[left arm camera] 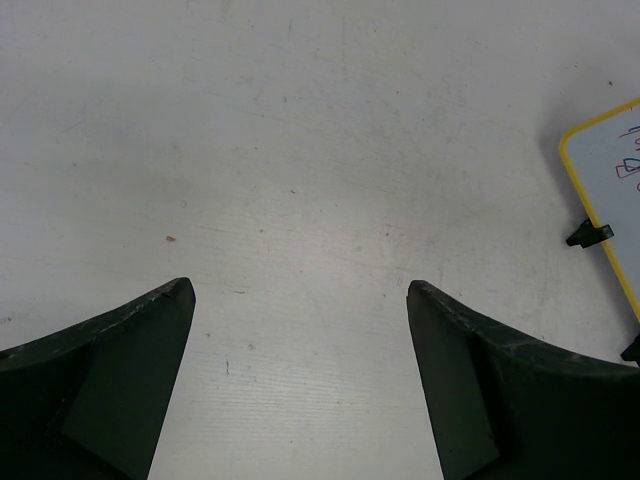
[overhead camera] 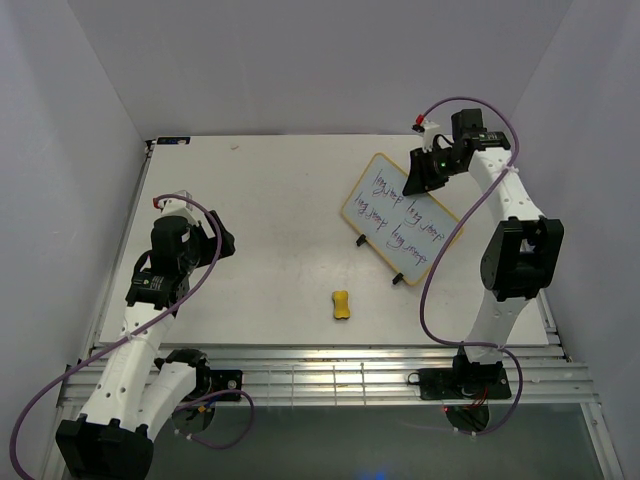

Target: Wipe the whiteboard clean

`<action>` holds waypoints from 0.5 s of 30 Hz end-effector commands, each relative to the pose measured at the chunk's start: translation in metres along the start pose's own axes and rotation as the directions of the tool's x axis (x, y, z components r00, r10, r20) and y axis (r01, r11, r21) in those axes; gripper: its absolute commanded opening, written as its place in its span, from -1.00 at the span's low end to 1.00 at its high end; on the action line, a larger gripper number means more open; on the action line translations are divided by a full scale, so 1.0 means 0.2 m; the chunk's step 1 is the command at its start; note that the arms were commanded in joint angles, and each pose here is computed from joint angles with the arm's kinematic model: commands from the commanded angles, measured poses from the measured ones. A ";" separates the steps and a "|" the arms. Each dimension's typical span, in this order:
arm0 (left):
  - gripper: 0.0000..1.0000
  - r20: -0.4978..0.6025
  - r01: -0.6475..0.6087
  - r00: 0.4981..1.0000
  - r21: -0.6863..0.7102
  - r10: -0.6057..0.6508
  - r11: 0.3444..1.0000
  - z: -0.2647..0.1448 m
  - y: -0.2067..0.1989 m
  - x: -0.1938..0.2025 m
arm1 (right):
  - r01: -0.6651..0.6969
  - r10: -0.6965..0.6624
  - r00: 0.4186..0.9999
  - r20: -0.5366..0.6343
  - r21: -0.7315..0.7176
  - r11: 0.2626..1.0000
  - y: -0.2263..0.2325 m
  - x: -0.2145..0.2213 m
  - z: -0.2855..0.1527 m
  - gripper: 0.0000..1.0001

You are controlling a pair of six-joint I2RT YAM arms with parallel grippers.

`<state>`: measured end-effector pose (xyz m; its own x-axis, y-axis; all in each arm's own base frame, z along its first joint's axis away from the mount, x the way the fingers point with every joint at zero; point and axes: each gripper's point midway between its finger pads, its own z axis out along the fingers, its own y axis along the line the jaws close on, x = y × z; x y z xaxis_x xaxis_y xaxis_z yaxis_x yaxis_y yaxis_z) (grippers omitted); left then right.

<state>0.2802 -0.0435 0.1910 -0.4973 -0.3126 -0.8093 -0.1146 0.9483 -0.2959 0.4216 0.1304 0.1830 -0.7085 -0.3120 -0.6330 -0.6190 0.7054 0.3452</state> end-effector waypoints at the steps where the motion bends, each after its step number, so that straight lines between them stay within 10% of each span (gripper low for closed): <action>1: 0.96 0.017 -0.007 1.000 0.016 0.007 1.000 -0.01 -0.01 -0.01 | 0.015 -0.014 1.000 0.022 -0.033 0.999 0.11 -0.01 -0.08 -0.35; 15: 0.96 0.023 -0.007 1.000 0.021 0.007 1.000 -0.01 -0.01 -0.01 | -0.011 0.010 1.000 0.028 0.008 1.000 0.13 -0.01 -0.14 -0.85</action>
<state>0.2799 -0.0440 0.1923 -0.4944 -0.3131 -0.8109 -0.1108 0.9480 -0.2985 0.4042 0.1323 0.1949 -0.7326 -0.2856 -0.6179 -0.5964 0.7068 0.3804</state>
